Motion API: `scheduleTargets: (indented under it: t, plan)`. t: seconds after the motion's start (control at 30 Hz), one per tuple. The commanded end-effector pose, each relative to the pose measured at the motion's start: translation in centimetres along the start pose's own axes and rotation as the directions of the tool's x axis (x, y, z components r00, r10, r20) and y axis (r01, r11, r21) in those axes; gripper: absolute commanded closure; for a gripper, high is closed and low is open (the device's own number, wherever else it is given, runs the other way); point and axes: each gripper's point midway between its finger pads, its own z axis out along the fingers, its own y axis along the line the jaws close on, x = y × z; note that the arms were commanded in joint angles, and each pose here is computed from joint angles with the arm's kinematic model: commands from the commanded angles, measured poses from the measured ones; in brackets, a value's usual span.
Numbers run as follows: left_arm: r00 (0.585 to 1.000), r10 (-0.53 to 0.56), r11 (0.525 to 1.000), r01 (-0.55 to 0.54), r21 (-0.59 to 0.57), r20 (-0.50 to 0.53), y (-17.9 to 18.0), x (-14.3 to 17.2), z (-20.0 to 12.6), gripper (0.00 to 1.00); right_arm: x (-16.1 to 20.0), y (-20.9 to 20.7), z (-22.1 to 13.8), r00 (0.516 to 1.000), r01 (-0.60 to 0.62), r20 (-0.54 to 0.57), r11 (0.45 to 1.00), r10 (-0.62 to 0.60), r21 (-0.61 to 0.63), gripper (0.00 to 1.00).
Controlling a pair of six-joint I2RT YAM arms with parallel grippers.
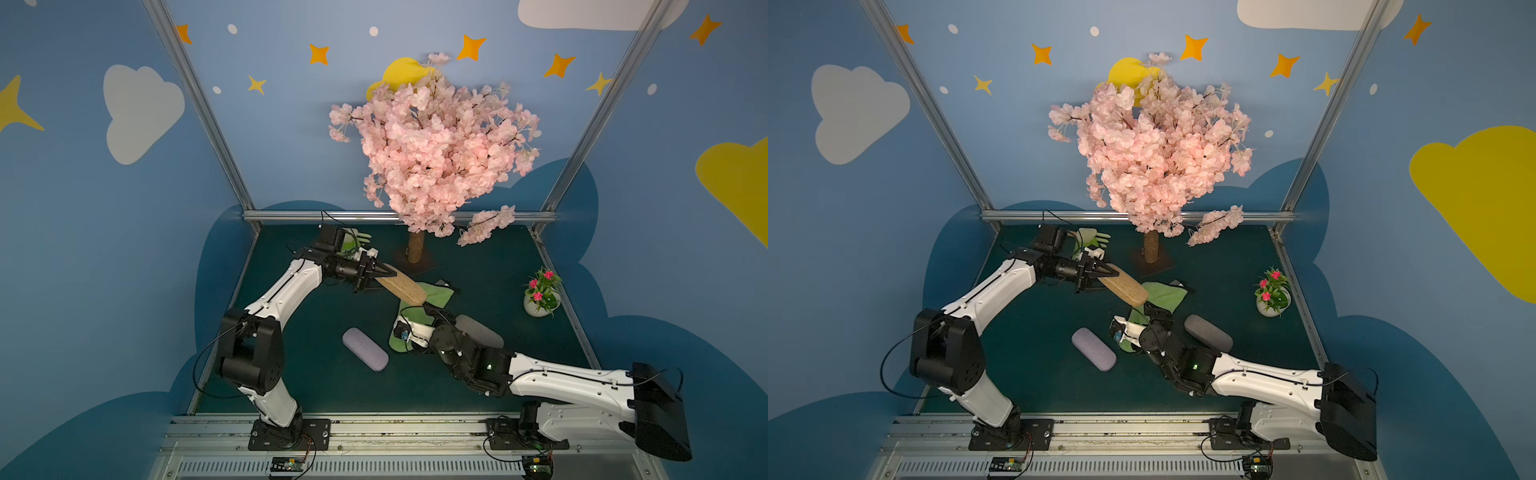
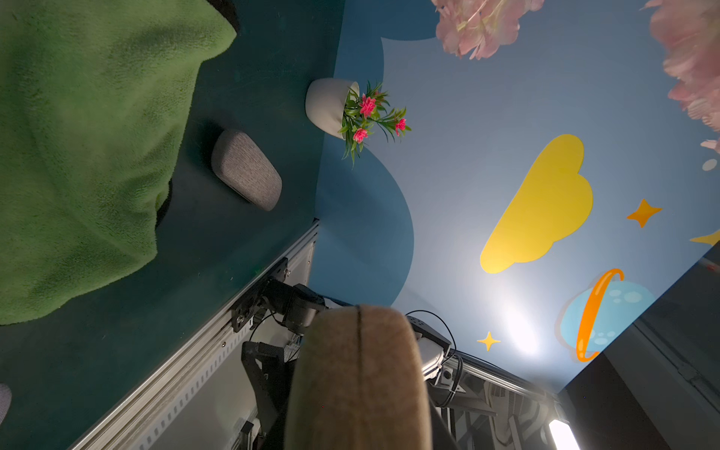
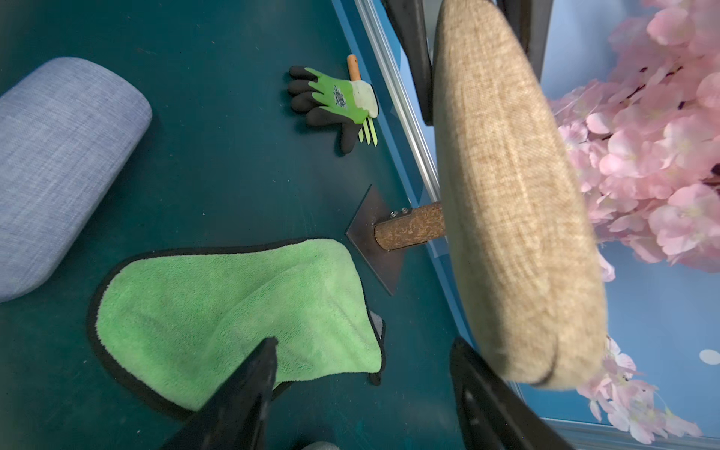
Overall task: Wipe the eyeglass case
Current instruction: Adjust the eyeglass case.
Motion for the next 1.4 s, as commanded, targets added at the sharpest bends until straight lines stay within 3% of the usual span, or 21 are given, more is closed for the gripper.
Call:
scheduleTargets:
  t: [0.0,0.17,0.3,0.63,1.0,1.13,1.27,1.37]
  plan:
    - [0.999,-0.046,0.997,0.045,-0.063,-0.001,2.3,0.5,0.8,0.96,-4.9,-6.1,-2.2,0.972,-0.168,0.192,0.973,0.136,0.158,0.27]
    - [0.999,-0.048,0.997,0.048,-0.056,0.003,2.5,0.2,0.6,0.97,-6.0,-5.3,-2.4,0.971,-0.134,0.219,0.976,0.095,0.172,0.27]
    - [0.997,-0.073,0.997,0.074,-0.035,0.030,3.3,-0.7,-0.4,0.97,-5.5,-6.5,-2.9,0.966,-0.186,0.224,0.953,0.132,0.239,0.27]
    - [0.995,-0.082,0.997,0.082,0.007,0.051,2.9,-1.5,-1.1,0.97,-4.3,-5.2,-3.2,0.974,-0.148,0.200,0.966,0.106,0.211,0.27]
    - [0.997,-0.060,0.998,0.059,0.021,0.041,1.3,-0.7,-0.9,0.97,-4.6,-1.9,-1.1,0.983,-0.078,0.174,0.990,0.057,0.115,0.24]
    - [0.999,-0.050,0.999,0.049,0.014,0.009,0.9,0.4,0.1,0.97,-4.7,-3.7,0.3,0.989,-0.086,0.138,0.978,0.061,0.188,0.25]
    - [0.999,-0.045,0.999,0.045,0.001,-0.004,1.0,1.1,0.7,0.97,-5.1,-4.6,1.5,0.991,-0.077,0.125,0.971,0.050,0.224,0.28]
    - [0.999,-0.037,0.999,0.037,-0.001,-0.010,0.8,1.3,1.0,0.97,-5.1,-4.3,2.2,0.994,-0.041,0.107,0.974,0.017,0.223,0.36]
